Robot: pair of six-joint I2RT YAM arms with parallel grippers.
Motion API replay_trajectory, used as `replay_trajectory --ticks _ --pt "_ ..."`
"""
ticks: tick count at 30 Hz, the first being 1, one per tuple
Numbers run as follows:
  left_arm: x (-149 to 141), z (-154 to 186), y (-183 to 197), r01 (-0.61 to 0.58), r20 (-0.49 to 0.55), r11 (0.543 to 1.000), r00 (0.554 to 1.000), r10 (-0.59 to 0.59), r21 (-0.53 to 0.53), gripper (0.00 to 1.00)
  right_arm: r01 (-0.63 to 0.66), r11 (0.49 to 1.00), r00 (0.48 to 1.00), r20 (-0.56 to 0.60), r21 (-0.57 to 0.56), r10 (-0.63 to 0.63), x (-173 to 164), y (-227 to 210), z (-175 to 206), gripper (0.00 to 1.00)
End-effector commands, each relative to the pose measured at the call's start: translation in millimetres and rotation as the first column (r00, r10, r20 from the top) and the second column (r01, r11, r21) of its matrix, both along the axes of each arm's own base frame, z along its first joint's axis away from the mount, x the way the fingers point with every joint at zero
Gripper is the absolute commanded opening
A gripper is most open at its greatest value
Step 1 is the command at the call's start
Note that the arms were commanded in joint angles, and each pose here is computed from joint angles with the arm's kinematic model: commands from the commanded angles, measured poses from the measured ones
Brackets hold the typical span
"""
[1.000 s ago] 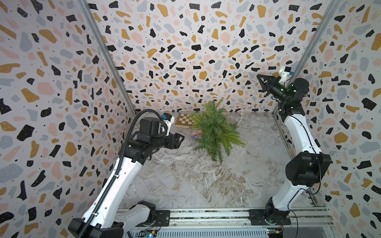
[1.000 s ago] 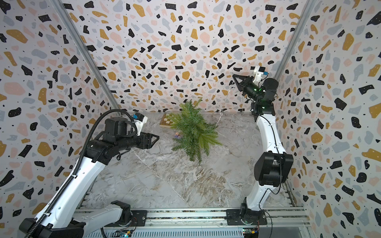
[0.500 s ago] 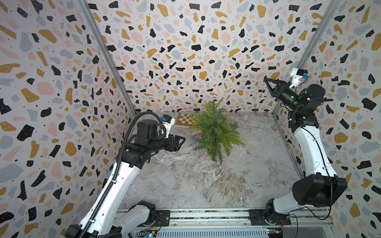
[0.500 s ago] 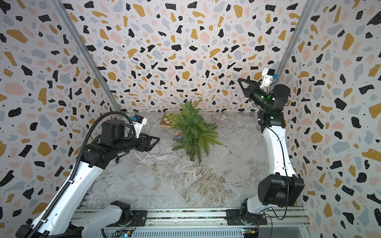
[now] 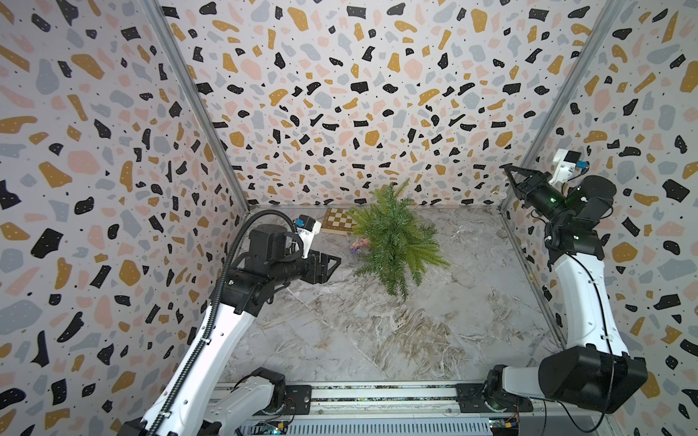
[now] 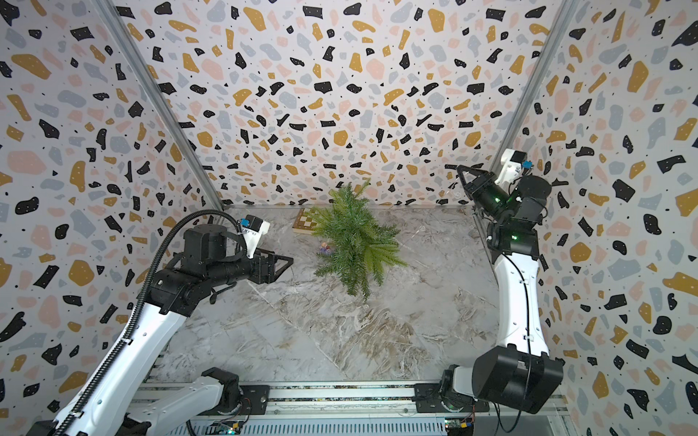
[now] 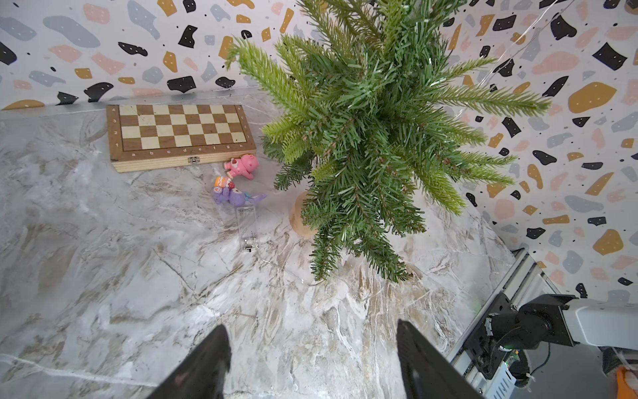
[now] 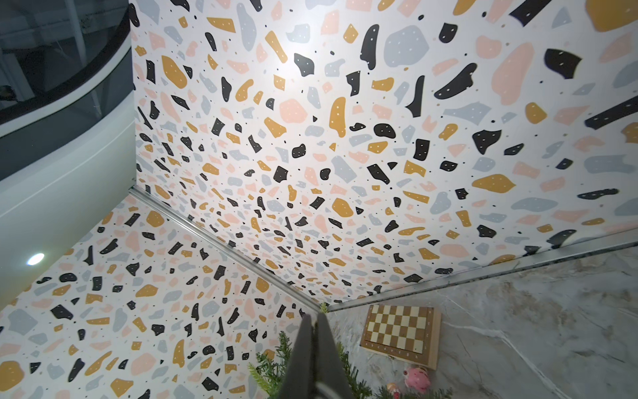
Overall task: Remove string lights from the small christmas tree
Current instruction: Place the light string at the center of the board.
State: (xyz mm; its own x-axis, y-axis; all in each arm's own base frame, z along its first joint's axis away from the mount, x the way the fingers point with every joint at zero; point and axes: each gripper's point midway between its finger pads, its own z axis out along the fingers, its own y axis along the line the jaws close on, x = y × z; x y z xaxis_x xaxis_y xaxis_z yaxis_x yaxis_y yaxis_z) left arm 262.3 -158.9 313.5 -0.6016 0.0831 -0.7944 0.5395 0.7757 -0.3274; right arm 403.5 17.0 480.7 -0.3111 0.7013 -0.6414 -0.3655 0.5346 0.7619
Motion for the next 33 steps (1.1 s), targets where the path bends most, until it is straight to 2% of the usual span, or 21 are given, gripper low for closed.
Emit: replay_trajectory --ticks 1,6,17,21,27,33 --pt "-3 9 -3 0.017 0.039 0.999 0.999 -0.015 -0.031 0.75 0.107 0.99 0.994 0.037 -0.094 -0.104 -20 -12 7 0.0" --pt "-7 9 -4 0.029 0.045 0.999 0.999 -0.027 -0.043 0.75 0.191 0.971 0.981 -0.011 -0.142 -0.194 -33 -23 -17 0.0" --pt "-18 1 -8 0.048 0.034 0.996 0.998 -0.046 -0.079 0.75 0.196 0.963 0.975 -0.07 -0.182 -0.212 -59 -18 -48 0.0" --pt "-22 -5 -9 0.049 0.025 0.995 0.999 -0.047 -0.092 0.75 0.185 0.962 0.966 -0.141 -0.201 -0.215 -65 -15 -81 0.0" --pt "-26 -17 -10 0.041 0.004 0.992 0.999 -0.041 -0.117 0.74 0.131 0.962 0.937 -0.287 -0.24 -0.199 -68 0 -154 0.0" --pt "-31 -23 -9 0.04 0.003 0.992 0.999 -0.04 -0.122 0.74 0.097 0.958 0.873 -0.439 -0.271 -0.212 -71 7 -230 0.0"
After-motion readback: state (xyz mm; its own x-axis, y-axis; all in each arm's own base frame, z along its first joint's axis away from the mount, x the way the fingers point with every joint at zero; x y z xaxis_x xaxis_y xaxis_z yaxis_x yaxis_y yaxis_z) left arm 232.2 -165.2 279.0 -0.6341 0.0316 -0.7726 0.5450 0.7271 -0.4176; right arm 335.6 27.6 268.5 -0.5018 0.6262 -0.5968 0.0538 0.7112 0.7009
